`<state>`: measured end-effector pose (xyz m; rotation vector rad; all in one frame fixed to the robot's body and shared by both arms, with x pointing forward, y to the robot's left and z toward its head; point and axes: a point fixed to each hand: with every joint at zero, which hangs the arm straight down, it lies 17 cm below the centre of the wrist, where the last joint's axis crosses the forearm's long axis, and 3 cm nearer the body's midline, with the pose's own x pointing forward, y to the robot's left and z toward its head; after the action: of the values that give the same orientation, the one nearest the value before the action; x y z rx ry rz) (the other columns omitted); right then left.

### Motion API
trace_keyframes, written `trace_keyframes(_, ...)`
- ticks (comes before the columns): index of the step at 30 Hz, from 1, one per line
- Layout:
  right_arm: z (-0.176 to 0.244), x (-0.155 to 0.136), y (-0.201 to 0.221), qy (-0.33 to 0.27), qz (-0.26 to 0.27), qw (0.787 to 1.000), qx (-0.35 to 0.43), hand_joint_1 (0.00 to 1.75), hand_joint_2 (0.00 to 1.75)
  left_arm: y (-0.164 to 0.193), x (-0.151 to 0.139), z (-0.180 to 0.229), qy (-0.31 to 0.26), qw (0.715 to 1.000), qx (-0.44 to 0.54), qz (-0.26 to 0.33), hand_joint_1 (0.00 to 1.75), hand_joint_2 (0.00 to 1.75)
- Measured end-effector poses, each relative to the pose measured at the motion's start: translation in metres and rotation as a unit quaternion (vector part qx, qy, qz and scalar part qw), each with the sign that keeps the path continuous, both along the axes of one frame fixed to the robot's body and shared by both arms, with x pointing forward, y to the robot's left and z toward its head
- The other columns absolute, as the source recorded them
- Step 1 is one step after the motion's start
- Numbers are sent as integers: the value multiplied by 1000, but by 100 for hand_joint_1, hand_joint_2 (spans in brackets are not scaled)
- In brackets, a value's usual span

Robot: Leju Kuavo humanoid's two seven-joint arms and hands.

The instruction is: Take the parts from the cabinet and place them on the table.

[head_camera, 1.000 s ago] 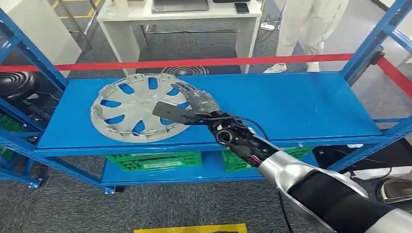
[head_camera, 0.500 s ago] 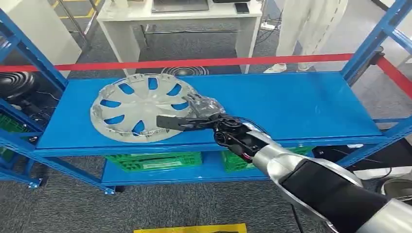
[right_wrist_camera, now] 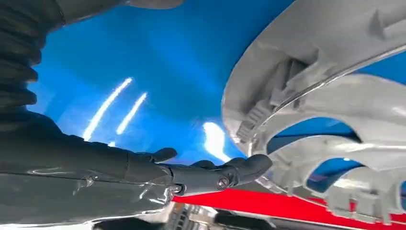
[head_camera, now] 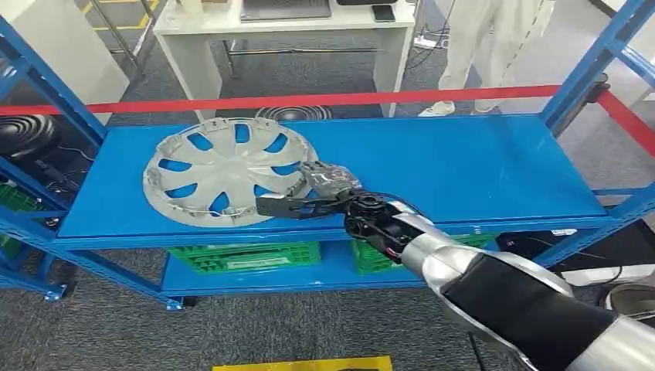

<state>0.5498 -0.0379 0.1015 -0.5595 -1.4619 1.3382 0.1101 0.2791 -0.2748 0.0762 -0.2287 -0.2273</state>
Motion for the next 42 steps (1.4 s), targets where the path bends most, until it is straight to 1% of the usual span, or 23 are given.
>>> trace_keyframes(3,5,-1,8,-18,16,1000,-10,0,175,0,3,1,-2,1000,-1,-2,0,0)
trace_keyframes(8,37,6,20,-76,22,997,-6,0,175,-2,3,1,0,1000,-3,-3,0,0)
trace_keyframes(13,64,15,32,-90,25,996,-3,0,175,-4,3,1,0,1000,-5,-7,0,0)
trace_keyframes(17,74,13,47,-86,40,995,2,0,175,-5,4,1,-1,1000,-6,-7,0,0)
trace_keyframes(22,74,0,73,-69,64,996,6,0,175,-6,7,2,-5,1000,-8,-7,0,0)
trace_keyframes(24,70,-3,76,-58,67,996,4,0,175,-6,8,2,-6,1000,-8,-7,0,0)
trace_keyframes(31,36,-16,75,-15,75,997,4,0,175,-9,9,2,-6,1000,-9,-9,0,0)
trace_keyframes(42,21,-19,69,-4,69,998,-1,0,175,-11,9,2,-6,1000,-10,-15,0,0)
